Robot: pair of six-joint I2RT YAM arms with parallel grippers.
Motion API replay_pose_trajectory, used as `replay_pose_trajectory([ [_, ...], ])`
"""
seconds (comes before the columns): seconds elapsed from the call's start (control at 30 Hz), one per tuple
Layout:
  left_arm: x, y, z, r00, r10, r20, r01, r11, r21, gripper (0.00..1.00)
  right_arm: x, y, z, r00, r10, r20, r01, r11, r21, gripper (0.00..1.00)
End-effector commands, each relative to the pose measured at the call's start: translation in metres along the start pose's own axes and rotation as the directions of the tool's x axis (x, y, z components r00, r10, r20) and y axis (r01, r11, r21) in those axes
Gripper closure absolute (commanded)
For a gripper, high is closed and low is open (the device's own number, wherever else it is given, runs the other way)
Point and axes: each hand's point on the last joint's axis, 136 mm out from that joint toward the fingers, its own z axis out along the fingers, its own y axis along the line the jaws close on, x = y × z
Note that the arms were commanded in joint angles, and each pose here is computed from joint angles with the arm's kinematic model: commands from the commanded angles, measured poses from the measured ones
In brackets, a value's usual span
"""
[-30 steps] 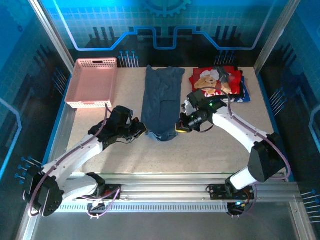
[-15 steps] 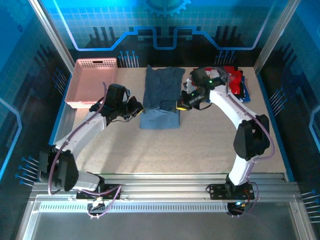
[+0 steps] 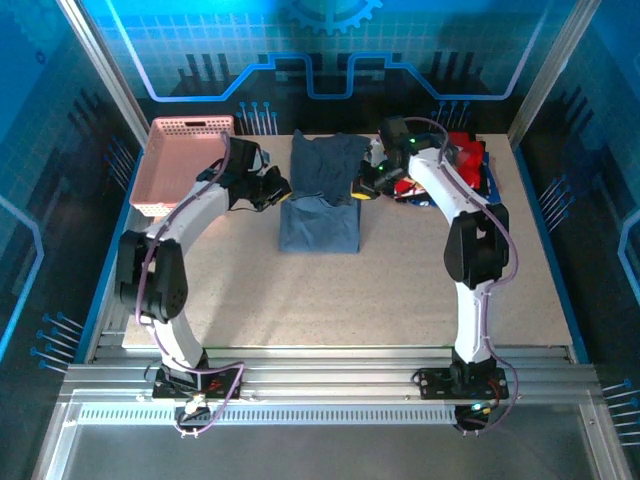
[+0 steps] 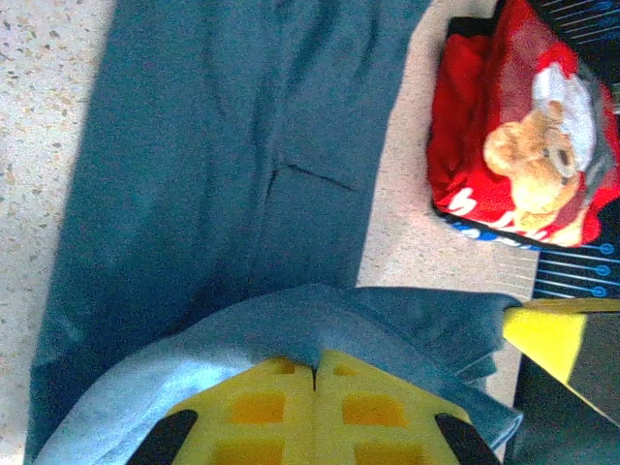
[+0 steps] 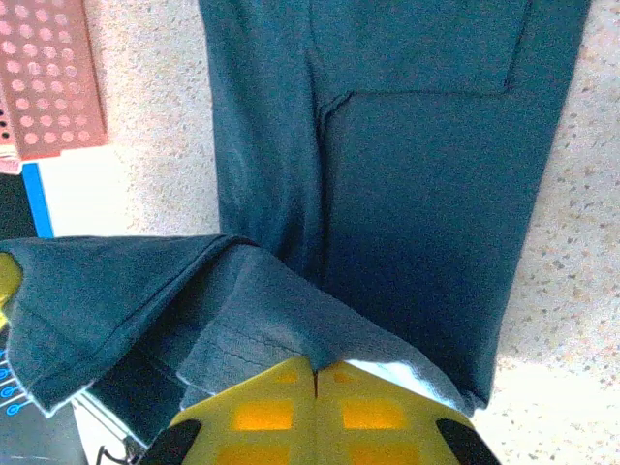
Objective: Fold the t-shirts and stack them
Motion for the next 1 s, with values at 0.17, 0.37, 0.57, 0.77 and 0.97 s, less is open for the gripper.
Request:
replay_pose_trajectory([
  [0.17, -0.025, 0.017, 0.048, 0.997, 0.036, -0.064, -0.037, 0.999, -0.016, 1.0, -0.031, -0.027, 0.031, 0.998, 0.041, -0.037, -0.04, 0.999, 0.025, 1.0],
  [0.37, -0.047, 0.029, 0.087, 0.997, 0.025, -0.078, -0.027, 0.999, -0.029, 0.91, -0.071, -0.055, 0.065, 0.991, 0.13, -0.018, -0.13, 0.991, -0.034, 0.91],
  [0.57, -0.1, -0.023, 0.072, 0.999, -0.046, 0.029, 0.042, 0.992, 0.119, 0.44, -0.168, -0.024, 0.028, 0.956, 0.224, 0.19, -0.139, 0.915, -0.379, 0.55],
  [0.77, -0.141, -0.098, -0.04, 0.973, -0.016, 0.232, -0.038, 0.973, 0.227, 0.33, -0.156, 0.037, -0.085, 0.944, 0.025, 0.329, 0.099, 0.929, -0.356, 0.38],
  [0.97, -0.091, -0.098, -0.11, 0.958, 0.013, 0.287, -0.078, 0.974, 0.215, 0.28, -0.061, 0.044, -0.12, 0.957, -0.077, 0.28, 0.154, 0.952, -0.264, 0.35],
])
